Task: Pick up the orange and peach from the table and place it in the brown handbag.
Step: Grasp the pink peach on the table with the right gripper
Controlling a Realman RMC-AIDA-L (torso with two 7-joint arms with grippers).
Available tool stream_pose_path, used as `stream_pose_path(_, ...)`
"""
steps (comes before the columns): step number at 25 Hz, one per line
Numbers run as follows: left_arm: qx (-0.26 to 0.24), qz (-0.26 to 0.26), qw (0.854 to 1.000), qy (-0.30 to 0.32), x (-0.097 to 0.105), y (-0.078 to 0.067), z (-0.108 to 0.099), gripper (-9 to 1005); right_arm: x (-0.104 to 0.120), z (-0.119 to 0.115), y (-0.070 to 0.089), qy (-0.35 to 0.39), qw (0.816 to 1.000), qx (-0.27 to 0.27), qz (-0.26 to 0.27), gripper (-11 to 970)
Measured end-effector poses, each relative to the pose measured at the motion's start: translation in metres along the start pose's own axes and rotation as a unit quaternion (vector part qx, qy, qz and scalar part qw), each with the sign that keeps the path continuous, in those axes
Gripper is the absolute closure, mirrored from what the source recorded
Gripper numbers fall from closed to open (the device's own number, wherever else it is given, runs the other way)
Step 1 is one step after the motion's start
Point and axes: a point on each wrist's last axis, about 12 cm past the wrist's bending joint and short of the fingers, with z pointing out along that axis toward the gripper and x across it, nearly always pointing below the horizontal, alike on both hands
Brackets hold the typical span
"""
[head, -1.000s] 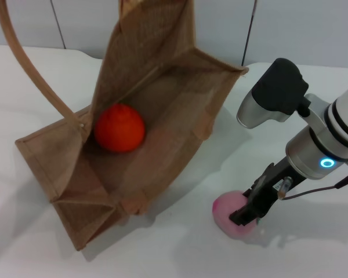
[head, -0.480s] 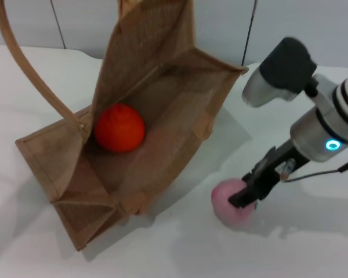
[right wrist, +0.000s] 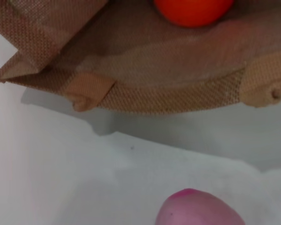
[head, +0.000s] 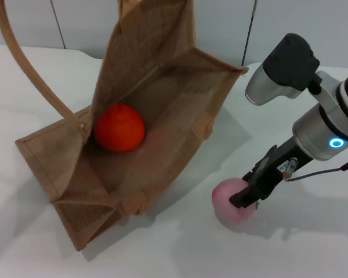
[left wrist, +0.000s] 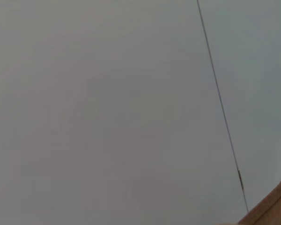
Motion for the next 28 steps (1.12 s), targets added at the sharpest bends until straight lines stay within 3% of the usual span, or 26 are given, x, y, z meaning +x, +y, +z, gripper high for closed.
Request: stream_pose_path(28,0.009,-0.001,1.000,-0.002,0.0006,0.0000,0.0062,882,0.0018,-0.0044,-0.0085,-0.008,1.000,0.013,0.003,380)
